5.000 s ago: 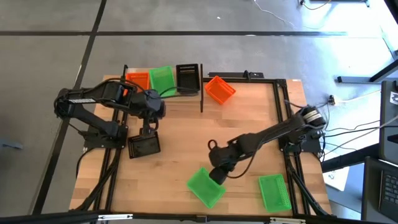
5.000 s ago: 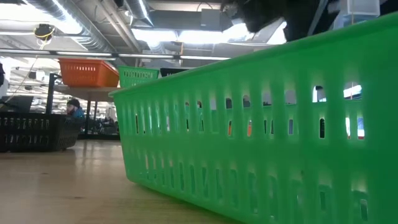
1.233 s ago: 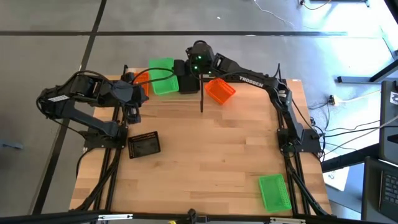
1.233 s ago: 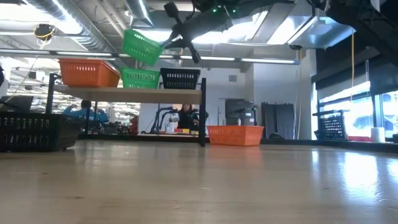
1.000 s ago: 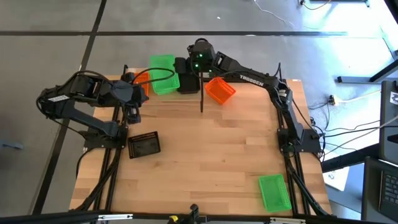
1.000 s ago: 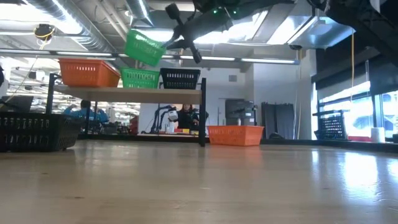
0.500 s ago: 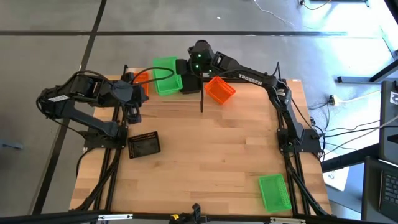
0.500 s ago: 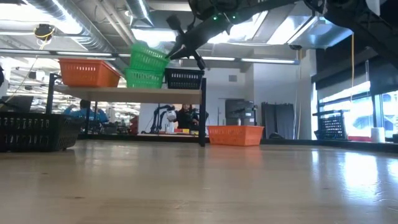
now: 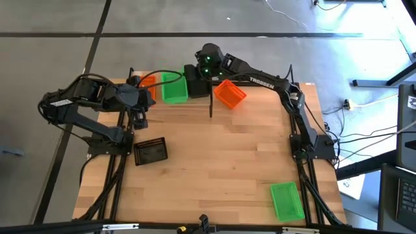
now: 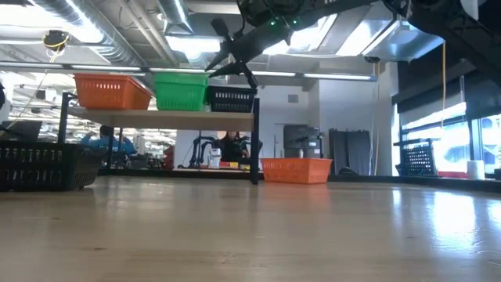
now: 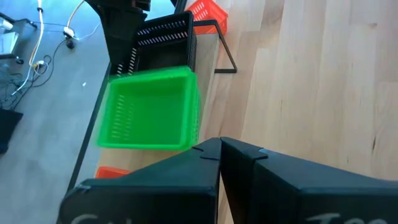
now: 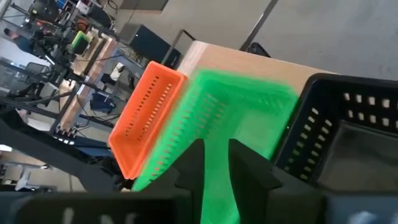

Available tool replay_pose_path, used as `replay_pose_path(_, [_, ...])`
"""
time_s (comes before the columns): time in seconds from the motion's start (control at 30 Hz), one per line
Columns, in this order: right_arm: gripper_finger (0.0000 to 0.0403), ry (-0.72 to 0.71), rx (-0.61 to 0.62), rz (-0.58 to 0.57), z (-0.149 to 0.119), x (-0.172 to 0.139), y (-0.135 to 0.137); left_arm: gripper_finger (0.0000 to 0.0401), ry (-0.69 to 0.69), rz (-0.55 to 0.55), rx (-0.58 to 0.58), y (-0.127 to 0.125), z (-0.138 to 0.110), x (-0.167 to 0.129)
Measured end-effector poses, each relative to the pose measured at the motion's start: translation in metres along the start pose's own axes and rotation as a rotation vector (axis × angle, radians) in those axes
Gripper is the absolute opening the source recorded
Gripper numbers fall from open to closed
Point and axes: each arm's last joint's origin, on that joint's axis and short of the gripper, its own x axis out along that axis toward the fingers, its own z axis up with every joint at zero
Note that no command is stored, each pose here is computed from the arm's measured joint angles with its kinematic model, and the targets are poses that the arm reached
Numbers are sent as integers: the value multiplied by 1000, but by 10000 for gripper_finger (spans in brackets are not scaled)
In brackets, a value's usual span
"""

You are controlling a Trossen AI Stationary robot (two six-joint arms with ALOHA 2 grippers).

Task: Stack baskets on shelf by color
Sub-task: Stack the black bin on the black bins on the shelf

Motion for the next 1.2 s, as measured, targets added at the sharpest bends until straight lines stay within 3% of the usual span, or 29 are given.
replay_pose_path(0.17, [76, -32, 15, 26, 3, 0, 2, 0, 0, 0, 0, 0, 0, 0])
replay_pose_path(0.27, [77, -26, -35, 76, 6, -3, 6, 0, 2, 0, -19, 0, 0, 0])
replay_pose_path(0.5, [77, 7, -273, 211, 9, -42, 38, 0, 44, 4, -142, 0, -5, -1])
replay_pose_path(0.67, [77, 17, -519, 240, -1, -89, 72, 0, 65, 10, -282, 3, -12, -5])
replay_pose_path(0.87, [77, 133, -744, 89, -22, -144, 84, 0, 130, -14, -391, 3, -20, -8])
replay_pose_path(1.0, [77, 309, -738, 12, -36, -171, 77, 0, 148, -6, -395, 1, -19, -4])
replay_pose_path(1.2, [77, 522, -694, -89, -52, -183, 64, 11, 204, -19, -383, -6, -19, 8])
